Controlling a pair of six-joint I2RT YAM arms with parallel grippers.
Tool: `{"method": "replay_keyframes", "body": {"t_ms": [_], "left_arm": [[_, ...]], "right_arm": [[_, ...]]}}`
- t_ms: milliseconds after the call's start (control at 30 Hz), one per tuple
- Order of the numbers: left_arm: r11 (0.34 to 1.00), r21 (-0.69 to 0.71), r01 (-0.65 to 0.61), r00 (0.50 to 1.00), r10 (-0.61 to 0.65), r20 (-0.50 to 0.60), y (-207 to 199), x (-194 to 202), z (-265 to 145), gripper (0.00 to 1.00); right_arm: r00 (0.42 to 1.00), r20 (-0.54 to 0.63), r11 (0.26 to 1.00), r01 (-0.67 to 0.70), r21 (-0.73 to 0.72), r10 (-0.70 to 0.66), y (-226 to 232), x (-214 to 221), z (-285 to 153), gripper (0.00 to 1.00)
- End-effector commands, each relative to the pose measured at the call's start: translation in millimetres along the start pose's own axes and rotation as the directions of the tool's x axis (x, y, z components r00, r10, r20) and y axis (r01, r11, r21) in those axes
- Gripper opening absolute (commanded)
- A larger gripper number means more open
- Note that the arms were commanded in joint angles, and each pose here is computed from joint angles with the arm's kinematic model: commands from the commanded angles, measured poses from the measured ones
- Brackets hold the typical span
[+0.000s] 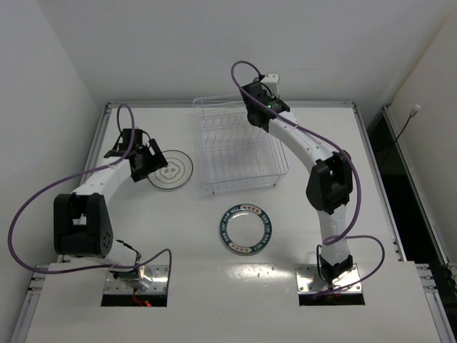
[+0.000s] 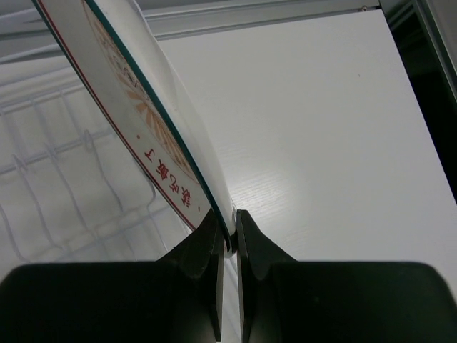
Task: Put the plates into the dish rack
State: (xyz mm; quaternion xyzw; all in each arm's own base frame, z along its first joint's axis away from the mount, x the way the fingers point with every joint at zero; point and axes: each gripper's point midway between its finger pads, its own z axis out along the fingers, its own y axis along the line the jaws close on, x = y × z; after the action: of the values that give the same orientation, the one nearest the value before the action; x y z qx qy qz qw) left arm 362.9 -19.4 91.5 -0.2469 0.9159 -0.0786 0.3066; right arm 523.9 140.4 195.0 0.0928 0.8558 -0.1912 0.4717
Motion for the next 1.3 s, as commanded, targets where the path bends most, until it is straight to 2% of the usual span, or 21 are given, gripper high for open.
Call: {"method": "replay_keyframes", "body": {"t_ms": [0, 467, 733, 900, 1033, 1133, 1233, 1267], "left_arm": [[1.000, 0.012, -0.009, 1.000, 0.008, 0.024, -2, -7, -5, 0.76], [1.000, 0.020, -0.009, 1.000, 0.009, 0.019, -4, -7, -5, 0.76], [1.000, 0.020, -0.009, 1.000, 0.009, 0.019, -4, -7, -5, 0.76], [1.000, 0.028, -0.009, 1.000, 0.009, 0.015, -5, -6, -5, 0.76], [1.000, 0.028, -0.009, 1.000, 0.009, 0.015, -5, -6, -5, 0.76], [1.000, 0.028, -0.009, 1.000, 0.009, 0.015, -5, -6, -5, 0.76], [1.000, 0.028, -0.009, 1.000, 0.009, 0.015, -5, -6, -5, 0.76], [1.000, 0.028, -0.009, 1.000, 0.009, 0.015, -5, -6, -5, 0.76]], "right_arm": [[1.000, -0.025, 0.996, 0.009, 0.092, -0.006, -23, 20, -13, 0.00], [0.997, -0.071, 0.995, -0.020, 0.099, 0.027, -31, 36, -20, 0.00], [0.988, -0.146, 0.994, -0.041, 0.099, 0.055, -32, 77, -19, 0.00], [0.982, -0.168, 0.994, -0.067, 0.083, 0.080, -29, 86, -20, 0.00], [0.979, -0.185, 0.996, -0.069, 0.063, 0.079, -21, 89, -16, 0.00], [0.981, -0.165, 0.995, -0.093, 0.034, 0.098, -10, 70, -10, 0.00], [0.980, -0.190, 0.998, -0.060, 0.017, 0.062, -1, 70, 2, 0.00], [0.983, -0.173, 0.998, -0.065, 0.013, 0.066, -1, 56, 4, 0.00]]}}
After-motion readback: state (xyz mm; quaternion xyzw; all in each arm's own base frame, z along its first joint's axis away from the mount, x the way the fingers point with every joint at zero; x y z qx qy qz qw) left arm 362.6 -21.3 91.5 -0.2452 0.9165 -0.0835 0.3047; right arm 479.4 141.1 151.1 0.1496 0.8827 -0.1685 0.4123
